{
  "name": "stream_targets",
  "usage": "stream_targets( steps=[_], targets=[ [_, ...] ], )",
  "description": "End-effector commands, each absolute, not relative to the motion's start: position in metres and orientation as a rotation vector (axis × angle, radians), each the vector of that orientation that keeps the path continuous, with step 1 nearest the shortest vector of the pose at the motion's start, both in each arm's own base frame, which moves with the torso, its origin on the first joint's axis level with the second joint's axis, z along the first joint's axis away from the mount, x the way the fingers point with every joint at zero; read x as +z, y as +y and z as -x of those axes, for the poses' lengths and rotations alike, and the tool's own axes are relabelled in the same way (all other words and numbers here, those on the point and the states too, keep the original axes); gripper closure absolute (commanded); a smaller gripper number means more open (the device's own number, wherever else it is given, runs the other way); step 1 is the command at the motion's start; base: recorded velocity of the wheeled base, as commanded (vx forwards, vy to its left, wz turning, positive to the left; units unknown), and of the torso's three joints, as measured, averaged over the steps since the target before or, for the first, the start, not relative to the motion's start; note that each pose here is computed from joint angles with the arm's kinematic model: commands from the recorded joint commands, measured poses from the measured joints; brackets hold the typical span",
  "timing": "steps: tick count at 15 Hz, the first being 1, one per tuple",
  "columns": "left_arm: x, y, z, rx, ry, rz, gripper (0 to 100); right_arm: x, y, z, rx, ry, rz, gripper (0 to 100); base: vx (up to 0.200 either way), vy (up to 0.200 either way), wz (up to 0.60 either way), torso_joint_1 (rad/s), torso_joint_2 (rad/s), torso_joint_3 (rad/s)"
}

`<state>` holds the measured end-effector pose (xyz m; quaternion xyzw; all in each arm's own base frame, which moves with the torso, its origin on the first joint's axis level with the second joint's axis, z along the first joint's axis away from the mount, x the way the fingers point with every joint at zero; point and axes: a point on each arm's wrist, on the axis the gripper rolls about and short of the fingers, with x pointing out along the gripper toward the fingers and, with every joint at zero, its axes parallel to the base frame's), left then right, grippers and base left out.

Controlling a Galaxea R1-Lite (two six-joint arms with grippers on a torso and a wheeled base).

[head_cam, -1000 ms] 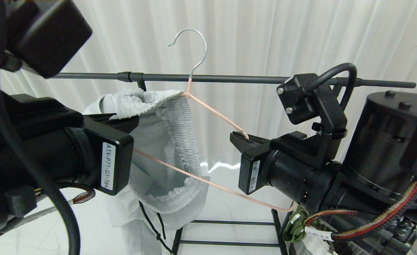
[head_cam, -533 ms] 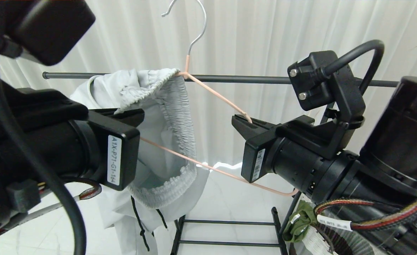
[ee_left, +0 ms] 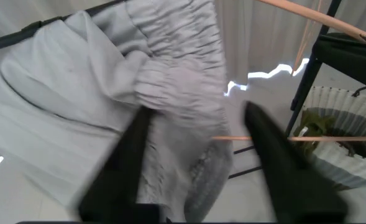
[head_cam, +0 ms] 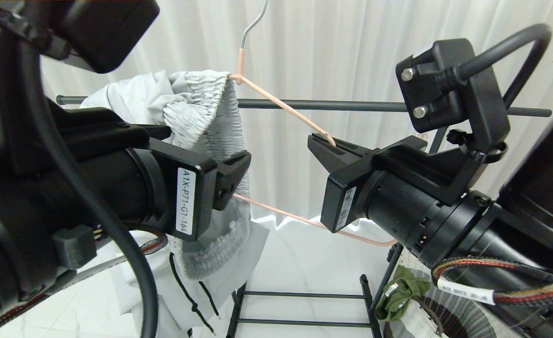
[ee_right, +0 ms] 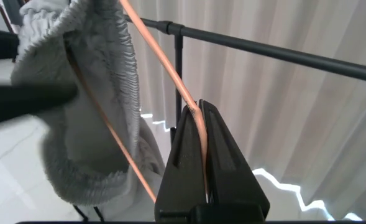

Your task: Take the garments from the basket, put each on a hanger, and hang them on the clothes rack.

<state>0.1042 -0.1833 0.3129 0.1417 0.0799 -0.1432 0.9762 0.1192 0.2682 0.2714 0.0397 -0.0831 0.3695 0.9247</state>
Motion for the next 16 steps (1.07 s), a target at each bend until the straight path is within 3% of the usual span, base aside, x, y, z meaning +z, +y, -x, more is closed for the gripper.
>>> stream_targets(
  steps=[1, 5, 8, 12, 16],
  targets=[
    [0.313, -0.184, -0.103, -0.294, 0.161, -0.288, 0, 0.272, 0.268, -0.118, 0.759, -0.179, -0.082, 100, 0.0, 0.0, 0.0, 0.0, 0.0, 0.0],
    [0.313, -0.183, -0.101, -0.303, 0.159, -0.287, 0, 0.276, 0.266, -0.118, 0.752, -0.192, -0.083, 100, 0.0, 0.0, 0.0, 0.0, 0.0, 0.0],
    [0.318, -0.164, -0.087, -0.33, 0.13, -0.268, 0, 0.28, 0.26, -0.119, 0.742, -0.207, -0.079, 100, 0.0, 0.0, 0.0, 0.0, 0.0, 0.0],
    [0.322, -0.128, -0.071, -0.342, 0.068, -0.368, 0, 0.281, 0.253, -0.12, 0.726, -0.212, -0.076, 100, 0.0, 0.0, 0.0, 0.0, 0.0, 0.0],
    [0.341, -0.077, -0.058, -0.294, -0.054, -0.544, 0, 0.275, 0.236, -0.112, 0.733, -0.219, -0.02, 100, 0.0, 0.0, 0.0, 0.0, 0.0, 0.0]
  ],
)
